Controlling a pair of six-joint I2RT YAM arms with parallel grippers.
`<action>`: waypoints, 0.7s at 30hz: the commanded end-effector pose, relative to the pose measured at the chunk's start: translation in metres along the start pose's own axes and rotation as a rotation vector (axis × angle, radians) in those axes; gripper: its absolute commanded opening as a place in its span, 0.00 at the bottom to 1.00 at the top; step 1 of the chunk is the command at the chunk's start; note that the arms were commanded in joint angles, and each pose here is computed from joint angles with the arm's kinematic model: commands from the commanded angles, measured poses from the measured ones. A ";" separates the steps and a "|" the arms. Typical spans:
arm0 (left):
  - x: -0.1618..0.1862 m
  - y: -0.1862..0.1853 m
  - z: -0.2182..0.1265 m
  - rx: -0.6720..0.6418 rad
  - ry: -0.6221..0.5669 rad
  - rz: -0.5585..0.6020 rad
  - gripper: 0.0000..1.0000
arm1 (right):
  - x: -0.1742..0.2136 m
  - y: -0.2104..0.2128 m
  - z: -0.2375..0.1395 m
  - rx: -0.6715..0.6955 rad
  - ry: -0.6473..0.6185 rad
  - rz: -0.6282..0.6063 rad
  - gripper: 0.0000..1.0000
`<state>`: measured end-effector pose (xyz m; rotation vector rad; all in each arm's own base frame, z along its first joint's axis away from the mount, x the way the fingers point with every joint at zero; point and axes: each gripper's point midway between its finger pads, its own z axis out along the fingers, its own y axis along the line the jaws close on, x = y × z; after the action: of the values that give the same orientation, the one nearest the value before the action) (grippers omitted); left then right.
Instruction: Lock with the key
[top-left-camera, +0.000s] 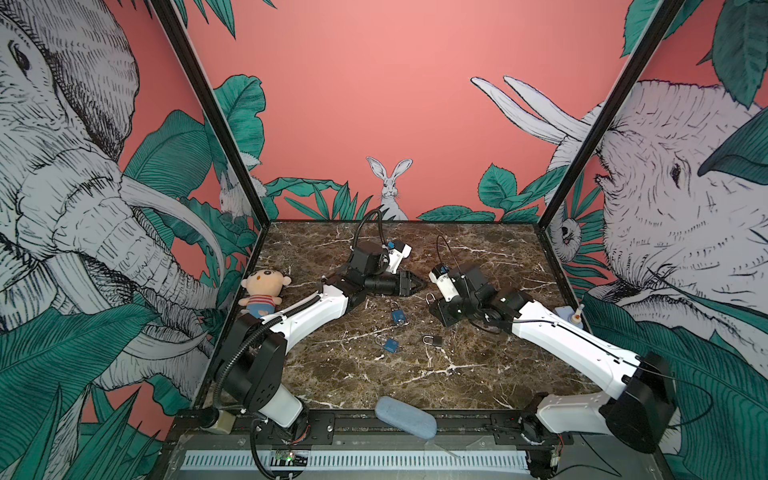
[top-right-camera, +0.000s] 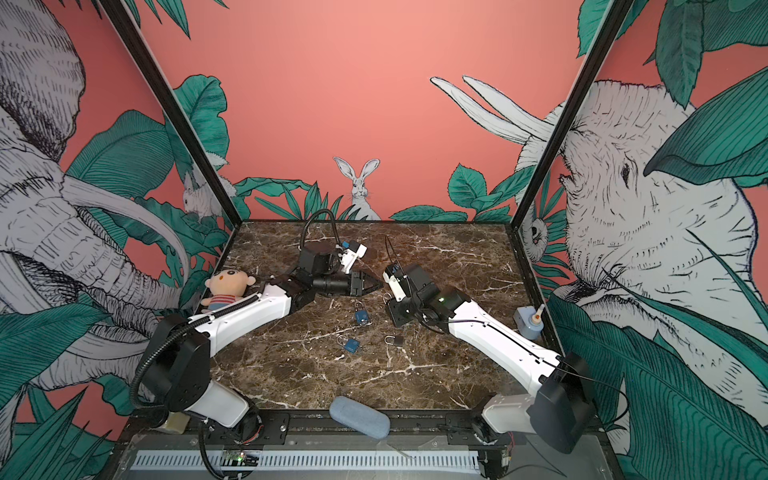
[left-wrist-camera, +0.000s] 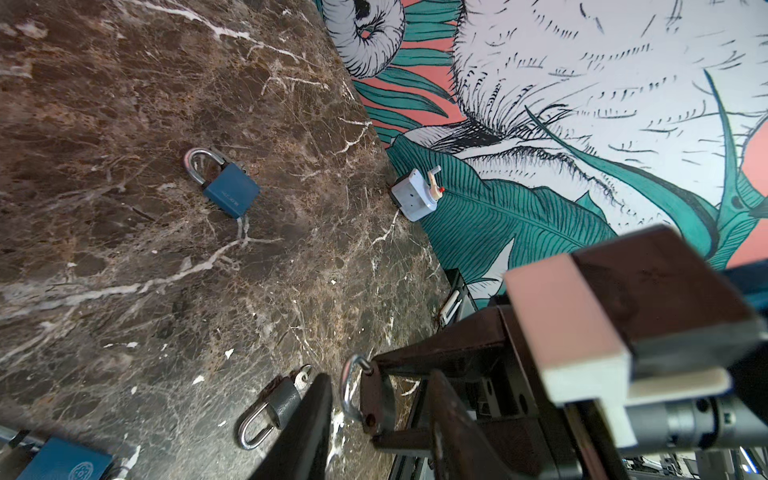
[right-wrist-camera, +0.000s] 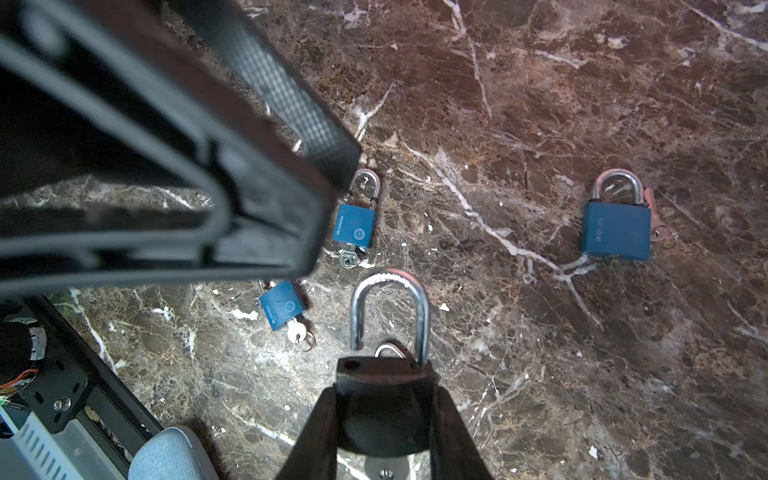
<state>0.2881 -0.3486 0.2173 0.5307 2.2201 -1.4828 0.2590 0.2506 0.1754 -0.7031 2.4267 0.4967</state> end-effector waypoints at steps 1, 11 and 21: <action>0.004 -0.004 0.004 0.030 0.021 0.001 0.40 | -0.022 0.010 -0.006 -0.028 -0.066 -0.030 0.07; 0.010 -0.002 0.007 0.044 0.040 -0.009 0.36 | -0.030 0.012 -0.007 -0.035 -0.081 -0.032 0.07; 0.013 0.000 0.010 0.048 0.050 -0.017 0.31 | -0.035 0.015 -0.009 -0.046 -0.093 -0.034 0.07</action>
<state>0.2835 -0.3538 0.2101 0.5501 2.2409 -1.5302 0.2660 0.2601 0.1889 -0.7148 2.3852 0.5251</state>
